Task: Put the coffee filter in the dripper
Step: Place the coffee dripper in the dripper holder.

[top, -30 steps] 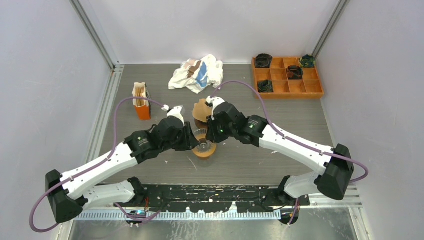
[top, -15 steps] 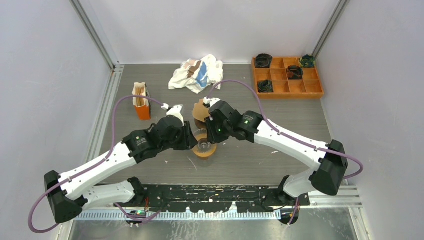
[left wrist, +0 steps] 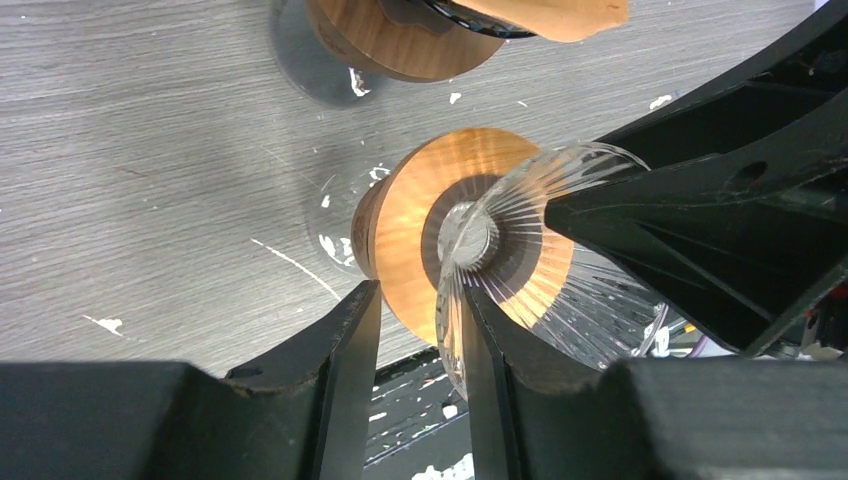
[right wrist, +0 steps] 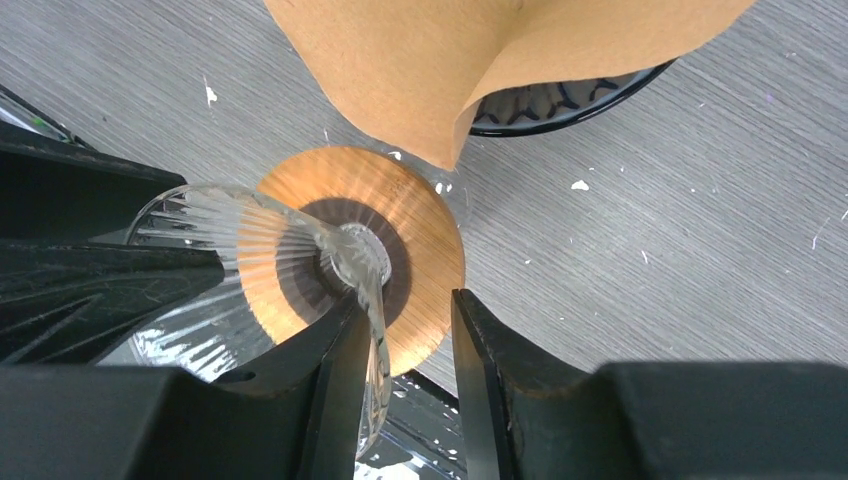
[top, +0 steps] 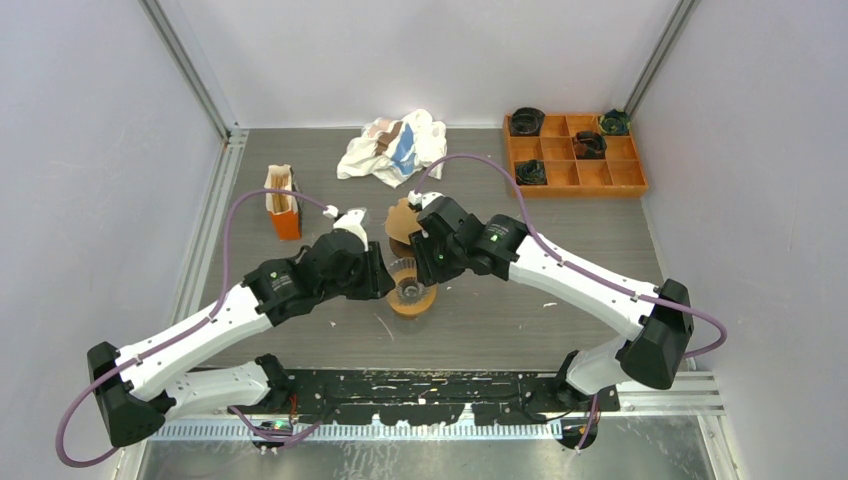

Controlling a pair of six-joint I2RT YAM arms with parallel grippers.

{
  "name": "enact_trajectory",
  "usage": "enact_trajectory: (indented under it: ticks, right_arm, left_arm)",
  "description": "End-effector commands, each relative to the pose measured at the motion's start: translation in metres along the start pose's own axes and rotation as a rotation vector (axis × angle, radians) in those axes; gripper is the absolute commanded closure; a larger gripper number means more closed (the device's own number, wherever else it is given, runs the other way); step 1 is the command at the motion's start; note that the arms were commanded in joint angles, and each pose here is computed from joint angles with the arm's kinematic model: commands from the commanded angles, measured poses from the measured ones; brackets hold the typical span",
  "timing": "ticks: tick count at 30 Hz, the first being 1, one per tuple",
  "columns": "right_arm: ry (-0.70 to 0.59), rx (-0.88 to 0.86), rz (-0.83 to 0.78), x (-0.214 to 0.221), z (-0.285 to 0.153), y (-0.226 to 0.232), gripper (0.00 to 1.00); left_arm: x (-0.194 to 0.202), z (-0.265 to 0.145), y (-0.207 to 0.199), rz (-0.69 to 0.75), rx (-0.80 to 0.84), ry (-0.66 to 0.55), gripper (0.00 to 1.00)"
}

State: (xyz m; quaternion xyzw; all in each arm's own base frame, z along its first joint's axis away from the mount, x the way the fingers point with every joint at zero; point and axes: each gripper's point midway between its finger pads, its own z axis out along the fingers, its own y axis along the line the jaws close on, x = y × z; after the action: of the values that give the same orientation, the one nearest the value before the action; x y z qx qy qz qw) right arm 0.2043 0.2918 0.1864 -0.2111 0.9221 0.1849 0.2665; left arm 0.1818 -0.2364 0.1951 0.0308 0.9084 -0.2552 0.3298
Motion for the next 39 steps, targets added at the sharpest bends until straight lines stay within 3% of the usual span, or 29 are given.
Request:
enact_trajectory:
  ticks: [1,13,18,25,31,39]
  right_arm:
    - [-0.025,0.058,-0.015,-0.011,-0.006,-0.014,0.59]
    - [-0.06,-0.025,0.004,-0.013,-0.005,0.0,0.6]
    - [-0.106,-0.057,0.01,-0.022,-0.02,0.005,0.52]
    - [-0.113,-0.064,0.017,-0.021,-0.027,0.005,0.52]
    - [-0.099,-0.059,0.019,-0.016,-0.024,0.003,0.66]
    - [-0.049,-0.023,0.007,-0.001,-0.008,-0.006,0.92]
  left_arm:
    - [-0.006,-0.008,0.005,0.037,-0.024,0.001,0.64]
    - [-0.008,-0.013,0.006,0.03,-0.021,-0.012,0.68]
    - [-0.009,-0.013,0.006,0.028,-0.022,-0.017,0.68]
    - [-0.008,-0.013,0.005,0.03,-0.023,-0.013,0.69]
    - [-0.008,-0.012,0.005,0.03,-0.021,-0.01,0.72]
    - [-0.003,-0.005,0.0,0.035,-0.007,0.025,0.86]
